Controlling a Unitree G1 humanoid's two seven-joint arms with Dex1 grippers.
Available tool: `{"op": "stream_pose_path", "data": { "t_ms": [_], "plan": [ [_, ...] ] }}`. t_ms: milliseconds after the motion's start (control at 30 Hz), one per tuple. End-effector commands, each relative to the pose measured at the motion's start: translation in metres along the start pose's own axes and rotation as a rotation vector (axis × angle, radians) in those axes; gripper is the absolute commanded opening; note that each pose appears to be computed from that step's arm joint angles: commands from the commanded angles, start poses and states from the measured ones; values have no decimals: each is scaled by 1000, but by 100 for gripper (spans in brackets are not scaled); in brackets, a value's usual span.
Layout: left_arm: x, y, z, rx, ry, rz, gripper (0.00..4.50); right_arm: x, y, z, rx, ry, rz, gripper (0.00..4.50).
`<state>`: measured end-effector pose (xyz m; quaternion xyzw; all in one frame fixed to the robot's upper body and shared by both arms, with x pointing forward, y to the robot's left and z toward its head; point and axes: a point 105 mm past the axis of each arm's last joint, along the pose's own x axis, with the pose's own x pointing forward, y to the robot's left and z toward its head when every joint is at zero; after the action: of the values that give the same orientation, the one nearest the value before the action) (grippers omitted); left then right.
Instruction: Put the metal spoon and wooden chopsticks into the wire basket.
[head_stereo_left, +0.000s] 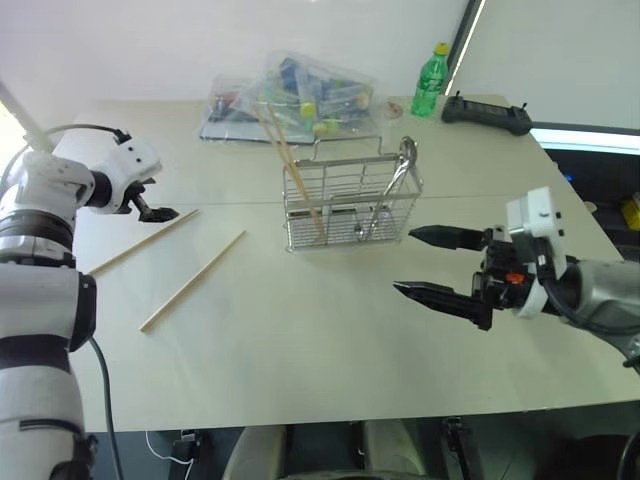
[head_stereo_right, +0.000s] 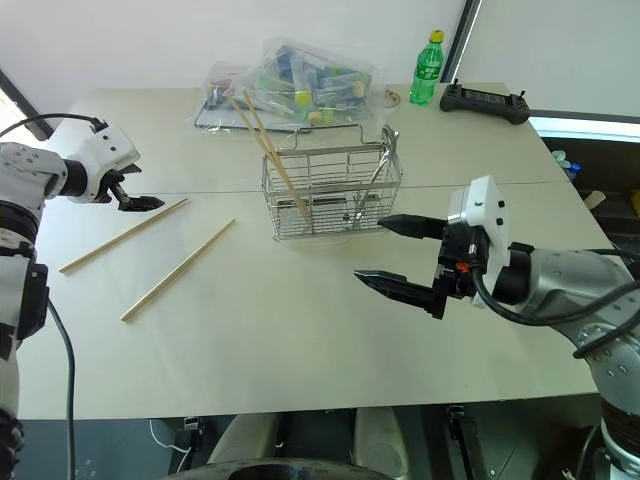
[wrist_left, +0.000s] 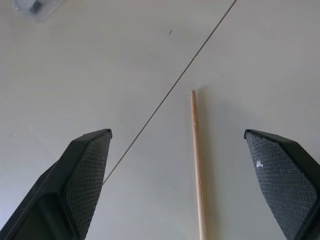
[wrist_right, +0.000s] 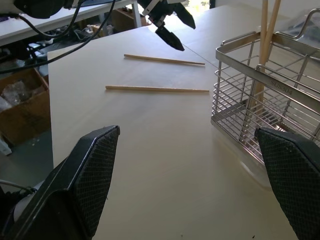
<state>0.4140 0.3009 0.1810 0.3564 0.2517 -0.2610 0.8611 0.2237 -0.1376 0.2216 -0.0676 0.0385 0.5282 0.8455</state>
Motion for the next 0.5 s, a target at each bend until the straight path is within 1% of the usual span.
{"op": "stream_pose_path", "data": {
  "t_ms": [33, 300, 500],
  "plan": [
    [1, 1, 5, -4, -30, 11, 450, -5, 5, 12, -43, -23, -26, 444],
    [14, -5, -3, -22, 3, 44, 450, -8, -2, 19, -32, -15, -63, 444],
    [23, -9, -24, -21, 66, 103, 450, -12, 1, 25, -17, -9, -57, 444]
  ]
}}
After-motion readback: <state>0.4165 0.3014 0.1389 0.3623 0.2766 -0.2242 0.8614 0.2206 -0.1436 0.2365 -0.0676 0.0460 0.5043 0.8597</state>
